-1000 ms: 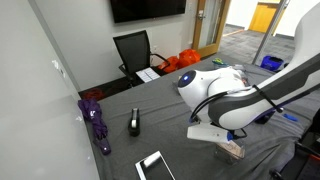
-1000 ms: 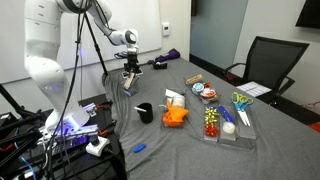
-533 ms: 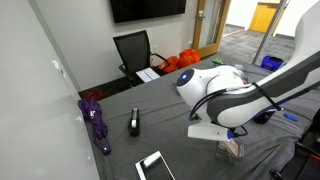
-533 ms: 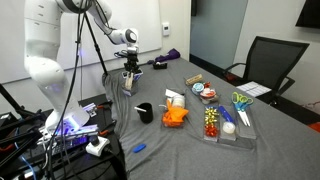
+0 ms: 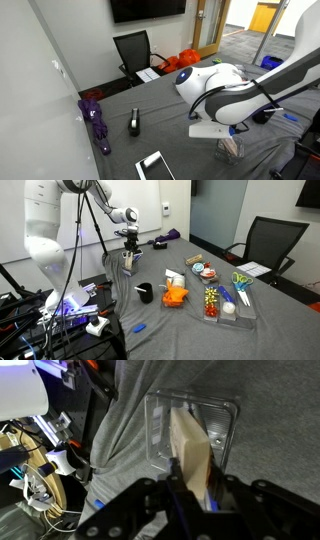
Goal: Remove the wooden object from the clear bowl and place it on the table upright
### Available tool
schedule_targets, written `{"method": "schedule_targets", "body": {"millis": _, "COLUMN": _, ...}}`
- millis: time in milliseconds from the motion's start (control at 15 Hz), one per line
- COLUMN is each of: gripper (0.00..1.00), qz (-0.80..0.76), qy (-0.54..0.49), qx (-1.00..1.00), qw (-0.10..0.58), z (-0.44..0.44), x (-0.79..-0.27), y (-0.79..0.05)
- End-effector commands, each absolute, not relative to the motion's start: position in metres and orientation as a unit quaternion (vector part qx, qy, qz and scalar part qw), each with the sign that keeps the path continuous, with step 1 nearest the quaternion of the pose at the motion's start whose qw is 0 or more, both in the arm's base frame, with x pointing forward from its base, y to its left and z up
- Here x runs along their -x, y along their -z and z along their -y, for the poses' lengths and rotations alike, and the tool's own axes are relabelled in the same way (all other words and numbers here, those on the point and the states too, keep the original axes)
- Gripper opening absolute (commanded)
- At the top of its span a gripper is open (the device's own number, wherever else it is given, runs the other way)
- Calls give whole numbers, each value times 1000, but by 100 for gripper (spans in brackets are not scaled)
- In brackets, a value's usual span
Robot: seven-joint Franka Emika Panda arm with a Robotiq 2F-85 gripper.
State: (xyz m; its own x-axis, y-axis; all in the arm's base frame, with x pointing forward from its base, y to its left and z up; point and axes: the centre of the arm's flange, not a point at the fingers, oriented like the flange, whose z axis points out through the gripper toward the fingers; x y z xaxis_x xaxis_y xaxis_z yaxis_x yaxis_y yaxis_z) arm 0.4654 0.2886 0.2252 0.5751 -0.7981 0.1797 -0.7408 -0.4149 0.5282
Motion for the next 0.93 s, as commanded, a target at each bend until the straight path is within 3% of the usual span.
{"method": "schedule_targets", "body": {"millis": 0, "gripper": 7, "qz": 431, "qy": 85, "qx": -853, "qw": 281, "z": -287, "x": -474, "y": -245}}
{"method": "schedule_targets", "body": {"millis": 400, "gripper": 7, "qz": 414, "qy": 140, "qx": -864, "qw": 248, "z": -281, "x": -498, "y": -284}}
{"method": "schedule_targets", "body": {"millis": 867, "gripper": 7, "qz": 459, "qy": 199, "qx": -850, "qw": 165, "z": -269, "x": -549, "y": -331}}
